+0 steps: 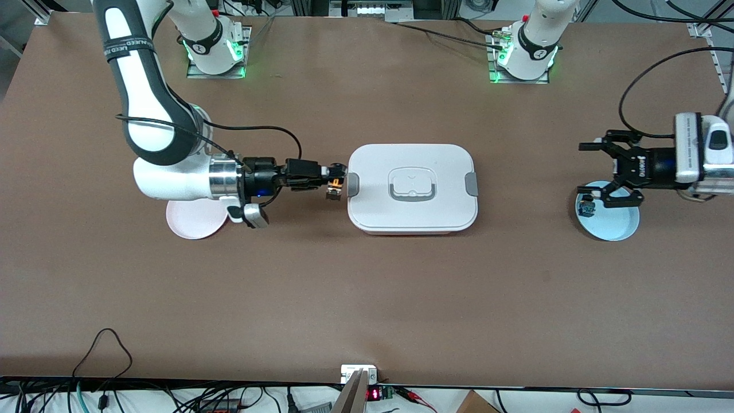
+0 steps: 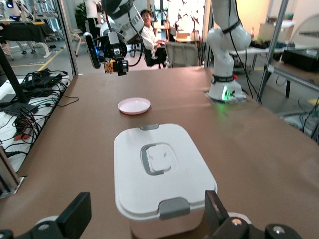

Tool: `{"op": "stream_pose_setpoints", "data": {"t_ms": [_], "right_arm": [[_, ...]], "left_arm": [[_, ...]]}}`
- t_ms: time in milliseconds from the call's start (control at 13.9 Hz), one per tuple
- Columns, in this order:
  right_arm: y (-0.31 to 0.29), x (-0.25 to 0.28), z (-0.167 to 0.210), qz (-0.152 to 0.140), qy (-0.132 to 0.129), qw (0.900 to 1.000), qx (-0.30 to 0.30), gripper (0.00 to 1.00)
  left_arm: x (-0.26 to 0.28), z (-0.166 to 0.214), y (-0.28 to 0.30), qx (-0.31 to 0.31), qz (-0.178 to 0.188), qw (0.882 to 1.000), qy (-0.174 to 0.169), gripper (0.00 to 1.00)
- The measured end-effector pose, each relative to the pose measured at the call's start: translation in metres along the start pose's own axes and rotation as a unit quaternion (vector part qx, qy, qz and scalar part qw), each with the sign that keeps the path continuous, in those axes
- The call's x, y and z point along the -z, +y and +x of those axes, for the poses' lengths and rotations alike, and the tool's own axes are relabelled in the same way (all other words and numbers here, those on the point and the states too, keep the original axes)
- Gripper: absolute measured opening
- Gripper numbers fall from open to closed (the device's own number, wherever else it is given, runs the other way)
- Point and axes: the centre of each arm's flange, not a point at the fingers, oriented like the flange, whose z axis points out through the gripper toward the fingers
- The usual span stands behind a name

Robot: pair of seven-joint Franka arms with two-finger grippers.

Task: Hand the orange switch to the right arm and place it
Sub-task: 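Open the left gripper and withdraw it while the right gripper holds the switch, then carry the switch with the right gripper over the white dish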

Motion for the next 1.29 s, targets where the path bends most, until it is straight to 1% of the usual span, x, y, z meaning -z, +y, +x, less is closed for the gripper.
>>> {"op": "stream_pose_setpoints", "data": {"t_ms": [72,144,216,287,431,503,575,647,718,790,862,934,1006,1078,1221,1293], "right_arm": [[0.006,0.009,0.001,-0.029,-0.007,1.000,0.008,0.44],[0.013,0.020,0.002,-0.065,-0.017,0.998,0.018,0.44],[0.019,0.032,0.003,-0.102,-0.027,0.994,0.029,0.44],[0.022,0.044,0.002,-0.139,-0.038,0.989,0.042,0.44],[0.026,0.068,-0.001,-0.205,-0.067,0.974,0.063,0.44],[0.028,0.080,-0.002,-0.233,-0.080,0.966,0.074,0.44],[0.032,0.091,-0.003,-0.257,-0.093,0.958,0.090,0.44],[0.038,0.104,-0.003,-0.287,-0.108,0.946,0.109,0.44],[0.045,0.118,-0.002,-0.318,-0.126,0.931,0.129,0.44],[0.052,0.132,-0.002,-0.351,-0.147,0.912,0.151,0.44],[0.059,0.146,-0.003,-0.380,-0.171,0.892,0.175,0.44],[0.064,0.158,-0.003,-0.407,-0.197,0.869,0.200,0.44],[0.069,0.169,-0.003,-0.434,-0.227,0.841,0.229,0.44],[0.072,0.178,-0.001,-0.456,-0.250,0.815,0.255,0.44],[0.074,0.190,0.003,-0.490,-0.286,0.766,0.301,0.44],[0.075,0.194,0.006,-0.506,-0.303,0.740,0.324,0.44]], "left_arm": [[0.005,0.009,-0.005,-0.007,-0.004,1.000,-0.013,1.00],[0.007,0.018,-0.007,-0.001,-0.010,1.000,-0.025,1.00],[0.006,0.028,-0.007,0.021,-0.024,0.999,-0.036,1.00],[0.003,0.035,-0.005,0.056,-0.040,0.996,-0.051,1.00],[0.005,0.038,0.002,0.122,-0.047,0.987,-0.098,1.00],[0.008,0.040,0.006,0.152,-0.046,0.978,-0.132,1.00],[0.013,0.043,0.011,0.191,-0.041,0.966,-0.168,1.00],[0.018,0.050,0.017,0.231,-0.030,0.950,-0.209,1.00],[0.021,0.064,0.022,0.264,-0.016,0.930,-0.256,1.00],[0.020,0.082,0.025,0.285,0.003,0.910,-0.302,1.00],[0.017,0.104,0.026,0.291,0.027,0.892,-0.345,1.00],[0.011,0.123,0.026,0.284,0.050,0.878,-0.381,1.00],[0.004,0.136,0.023,0.270,0.074,0.869,-0.408,1.00],[0.000,0.141,0.018,0.255,0.101,0.863,-0.424,1.00],[0.008,0.133,0.003,0.227,0.170,0.857,-0.430,1.00],[0.017,0.129,0.000,0.218,0.199,0.854,-0.428,1.00]]}}
